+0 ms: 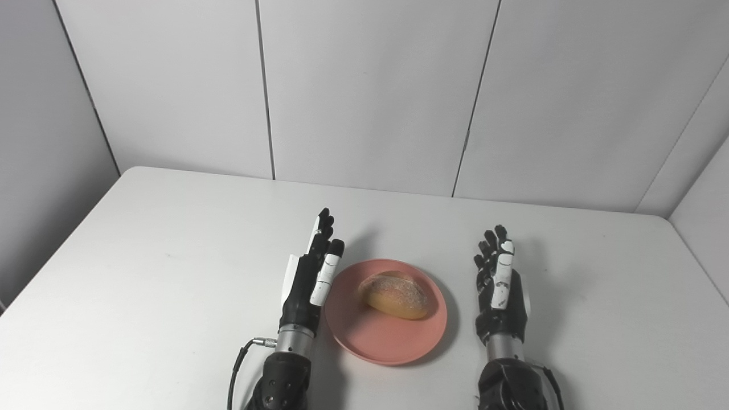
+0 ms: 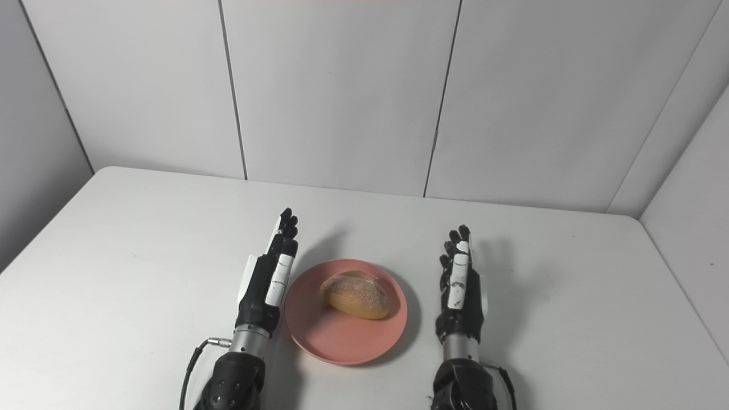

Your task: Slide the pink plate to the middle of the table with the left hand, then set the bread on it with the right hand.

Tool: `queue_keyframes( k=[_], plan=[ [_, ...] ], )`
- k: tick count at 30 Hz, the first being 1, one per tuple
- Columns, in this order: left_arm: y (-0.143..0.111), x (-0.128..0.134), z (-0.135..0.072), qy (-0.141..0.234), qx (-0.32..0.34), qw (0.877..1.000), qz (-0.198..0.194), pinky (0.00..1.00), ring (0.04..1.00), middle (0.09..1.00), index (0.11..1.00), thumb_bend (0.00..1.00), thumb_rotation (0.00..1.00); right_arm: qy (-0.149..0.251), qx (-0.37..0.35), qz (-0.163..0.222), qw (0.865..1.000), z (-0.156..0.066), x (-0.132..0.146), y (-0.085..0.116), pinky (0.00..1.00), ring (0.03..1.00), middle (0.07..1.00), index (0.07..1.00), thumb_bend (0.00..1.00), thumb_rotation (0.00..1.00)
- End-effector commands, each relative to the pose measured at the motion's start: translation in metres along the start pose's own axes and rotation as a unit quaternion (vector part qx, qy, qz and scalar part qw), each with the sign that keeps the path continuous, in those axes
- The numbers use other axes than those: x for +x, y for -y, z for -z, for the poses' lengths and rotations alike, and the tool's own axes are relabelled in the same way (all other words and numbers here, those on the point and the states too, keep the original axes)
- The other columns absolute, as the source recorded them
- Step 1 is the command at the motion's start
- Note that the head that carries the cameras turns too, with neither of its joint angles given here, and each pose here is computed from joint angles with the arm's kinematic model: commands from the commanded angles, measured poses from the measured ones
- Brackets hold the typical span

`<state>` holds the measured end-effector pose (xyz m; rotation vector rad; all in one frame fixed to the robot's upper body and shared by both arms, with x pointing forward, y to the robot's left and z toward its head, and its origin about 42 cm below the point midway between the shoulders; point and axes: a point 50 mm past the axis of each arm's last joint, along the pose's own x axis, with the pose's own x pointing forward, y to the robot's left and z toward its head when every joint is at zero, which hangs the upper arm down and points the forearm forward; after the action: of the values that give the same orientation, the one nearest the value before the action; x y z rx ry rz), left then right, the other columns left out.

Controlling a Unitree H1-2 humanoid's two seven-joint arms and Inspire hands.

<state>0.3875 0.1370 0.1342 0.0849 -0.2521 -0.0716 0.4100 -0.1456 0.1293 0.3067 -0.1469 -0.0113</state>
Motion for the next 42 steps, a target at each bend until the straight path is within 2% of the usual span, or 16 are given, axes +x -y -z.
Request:
queue_keyframes(
  k=[1, 11, 19, 21, 24, 34, 42],
  plan=[
    [-0.005, -0.016, 0.022, -0.03, 0.024, 0.999, -0.007, 1.0, 1.0, 1.0, 0.993, 0.89, 1.0, -0.04, -0.008, -0.003, 0.999, 0.023, -0.018, 0.005, 1.0, 1.0, 0.988, 1.0, 0.88, 1.0],
    [-0.011, -0.011, 0.022, -0.045, 0.032, 0.998, 0.003, 1.0, 1.0, 1.0, 1.0, 0.86, 1.0, -0.02, -0.096, -0.009, 0.995, 0.035, -0.028, -0.001, 1.0, 1.0, 0.985, 0.995, 0.85, 1.0],
    [-0.015, -0.007, 0.023, -0.059, 0.006, 0.998, 0.007, 1.0, 1.0, 1.0, 1.0, 0.89, 1.0, -0.005, -0.16, -0.003, 0.987, 0.036, -0.033, 0.0, 1.0, 1.0, 1.0, 1.0, 0.89, 1.0],
    [-0.015, -0.006, 0.023, -0.065, 0.001, 0.998, 0.006, 1.0, 1.0, 1.0, 1.0, 0.9, 1.0, 0.0, -0.173, 0.003, 0.985, 0.037, -0.033, 0.002, 1.0, 1.0, 1.0, 1.0, 0.86, 1.0],
    [-0.016, -0.005, 0.025, -0.071, -0.003, 0.997, 0.005, 1.0, 1.0, 1.0, 1.0, 0.91, 1.0, 0.003, -0.174, 0.012, 0.985, 0.04, -0.033, 0.004, 1.0, 1.0, 1.0, 1.0, 0.82, 1.0],
    [-0.021, -0.003, 0.027, -0.07, -0.005, 0.997, 0.002, 1.0, 1.0, 1.0, 1.0, 0.92, 1.0, 0.001, -0.158, 0.021, 0.987, 0.043, -0.034, 0.003, 1.0, 1.0, 1.0, 1.0, 0.81, 1.0],
    [-0.038, 0.004, 0.023, -0.065, -0.017, 0.998, 0.003, 1.0, 1.0, 1.0, 1.0, 0.92, 1.0, -0.013, -0.12, 0.029, 0.992, 0.046, -0.034, -0.009, 1.0, 1.0, 1.0, 1.0, 0.79, 1.0]
  ],
)
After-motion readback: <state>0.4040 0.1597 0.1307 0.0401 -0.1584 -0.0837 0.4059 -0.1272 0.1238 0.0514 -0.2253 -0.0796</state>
